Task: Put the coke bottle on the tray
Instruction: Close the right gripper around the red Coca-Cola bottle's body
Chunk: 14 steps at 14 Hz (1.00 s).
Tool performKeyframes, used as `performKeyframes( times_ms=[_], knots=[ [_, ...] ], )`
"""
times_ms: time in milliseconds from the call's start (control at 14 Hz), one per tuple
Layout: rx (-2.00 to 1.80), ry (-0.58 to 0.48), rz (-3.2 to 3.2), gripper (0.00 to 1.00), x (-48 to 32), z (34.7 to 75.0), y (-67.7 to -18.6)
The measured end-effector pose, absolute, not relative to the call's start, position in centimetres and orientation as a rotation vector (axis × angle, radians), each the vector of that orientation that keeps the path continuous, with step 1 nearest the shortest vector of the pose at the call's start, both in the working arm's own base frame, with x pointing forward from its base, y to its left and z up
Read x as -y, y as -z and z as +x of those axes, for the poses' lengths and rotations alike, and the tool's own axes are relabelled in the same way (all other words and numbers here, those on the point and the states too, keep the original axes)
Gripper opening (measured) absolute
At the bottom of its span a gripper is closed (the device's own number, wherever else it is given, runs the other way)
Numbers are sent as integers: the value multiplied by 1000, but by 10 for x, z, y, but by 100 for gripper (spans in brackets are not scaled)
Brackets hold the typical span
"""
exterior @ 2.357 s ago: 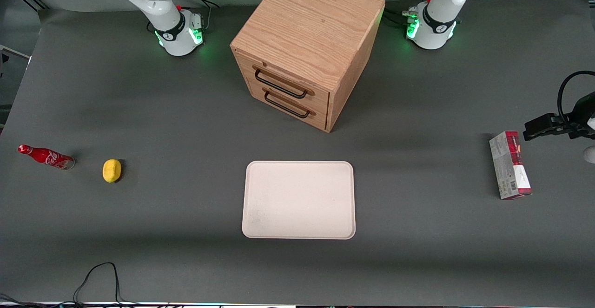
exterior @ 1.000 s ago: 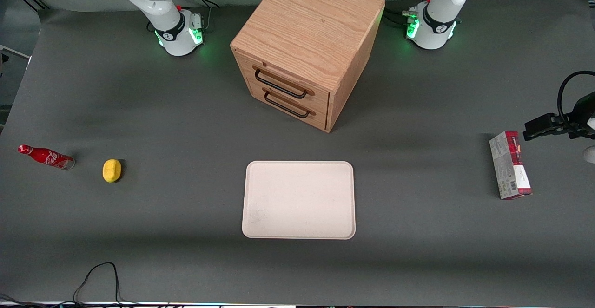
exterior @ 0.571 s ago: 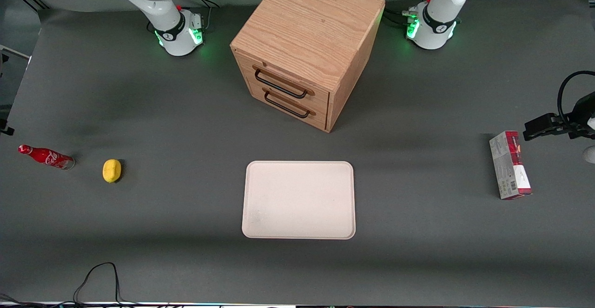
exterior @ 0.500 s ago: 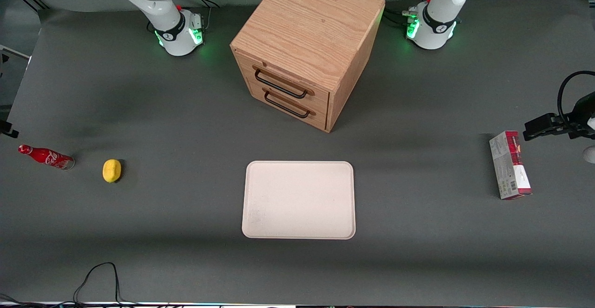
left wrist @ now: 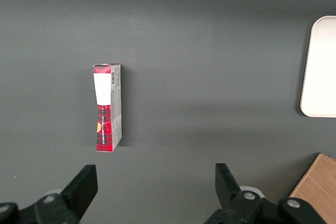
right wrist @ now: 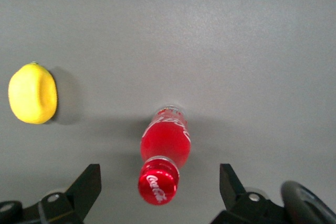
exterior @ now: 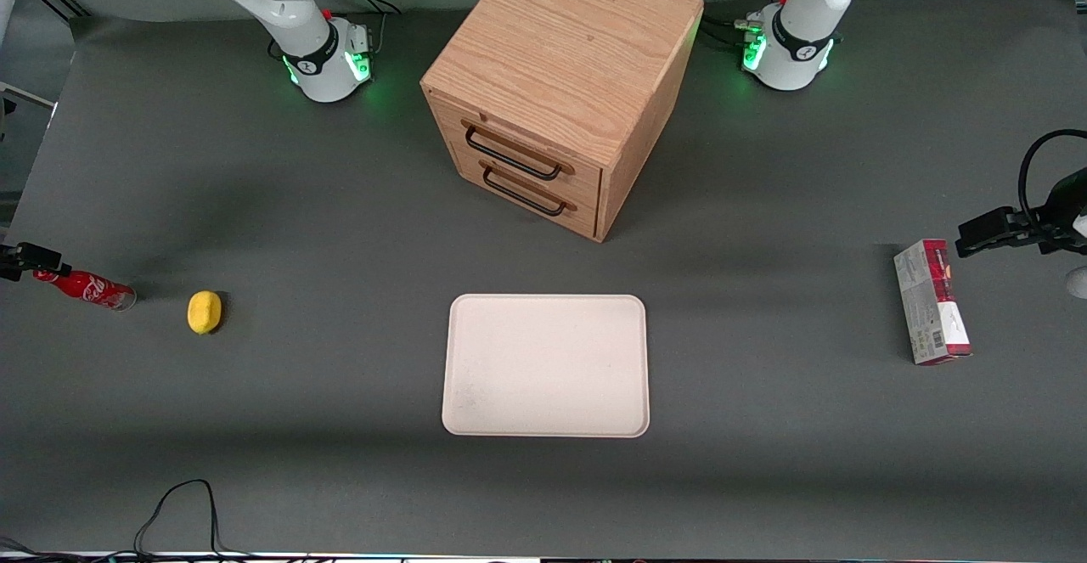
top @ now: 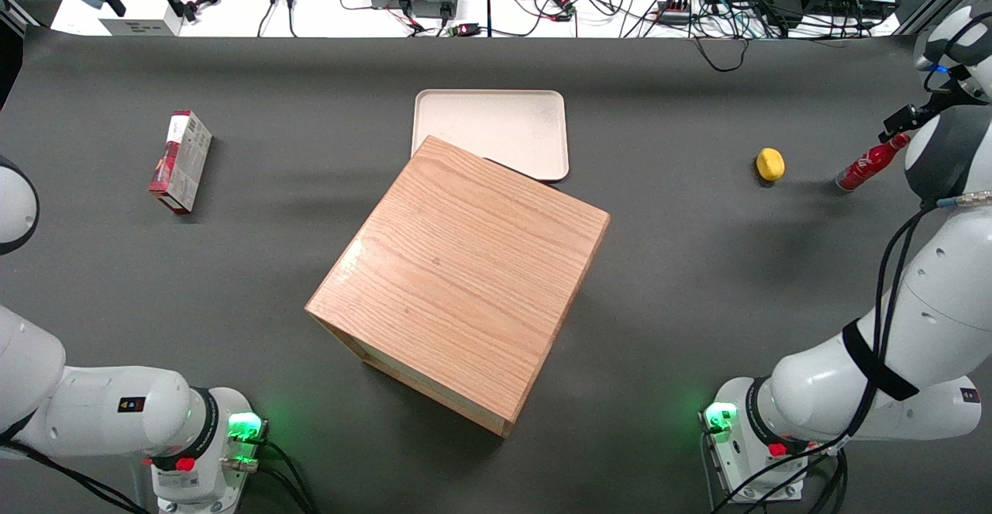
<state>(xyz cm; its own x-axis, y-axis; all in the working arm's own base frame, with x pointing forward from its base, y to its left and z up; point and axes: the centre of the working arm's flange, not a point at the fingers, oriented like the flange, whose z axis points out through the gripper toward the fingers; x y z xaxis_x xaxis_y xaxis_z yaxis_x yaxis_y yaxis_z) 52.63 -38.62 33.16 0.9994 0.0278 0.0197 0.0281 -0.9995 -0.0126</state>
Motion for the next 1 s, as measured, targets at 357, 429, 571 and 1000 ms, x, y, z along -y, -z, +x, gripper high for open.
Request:
performKeyframes(
  times_ms=[357, 429, 571, 1000],
  knots=[
    [57, 62, -3114, 100, 390, 519, -318],
    [57, 62, -3113, 100, 390, 519, -318],
    [60, 62, -3112, 97, 390, 519, -318],
    [93, 63, -3111, 40, 390, 519, -318]
  ],
)
